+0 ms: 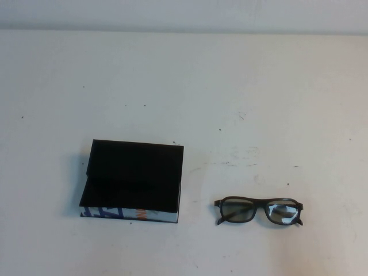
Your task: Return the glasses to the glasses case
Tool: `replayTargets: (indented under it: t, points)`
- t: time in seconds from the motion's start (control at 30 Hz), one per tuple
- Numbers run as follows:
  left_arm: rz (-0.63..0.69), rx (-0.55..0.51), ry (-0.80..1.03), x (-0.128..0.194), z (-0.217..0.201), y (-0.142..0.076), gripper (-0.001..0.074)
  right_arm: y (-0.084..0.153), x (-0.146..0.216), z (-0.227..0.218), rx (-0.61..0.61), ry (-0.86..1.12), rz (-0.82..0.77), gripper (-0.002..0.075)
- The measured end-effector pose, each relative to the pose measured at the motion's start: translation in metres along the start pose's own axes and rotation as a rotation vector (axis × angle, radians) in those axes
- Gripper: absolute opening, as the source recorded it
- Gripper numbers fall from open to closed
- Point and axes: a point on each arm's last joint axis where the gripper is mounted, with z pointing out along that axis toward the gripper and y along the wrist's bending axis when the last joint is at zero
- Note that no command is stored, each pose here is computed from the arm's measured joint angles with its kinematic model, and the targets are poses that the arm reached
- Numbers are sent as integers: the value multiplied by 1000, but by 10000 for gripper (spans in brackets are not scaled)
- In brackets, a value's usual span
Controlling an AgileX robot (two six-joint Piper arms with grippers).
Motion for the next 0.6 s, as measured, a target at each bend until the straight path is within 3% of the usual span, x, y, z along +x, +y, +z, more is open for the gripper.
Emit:
replayTargets:
  t: [0.27, 0.43, 0.6]
  points:
    - [0, 0, 0, 0, 0, 0, -3, 53, -16, 20, 45, 455, -163, -11]
    - [0, 0, 0, 0, 0, 0, -3, 60, -26, 45, 147, 725, -281, -11]
    - [0, 0, 0, 0, 0, 0, -3, 61, -31, 67, 156, 874, -347, -11]
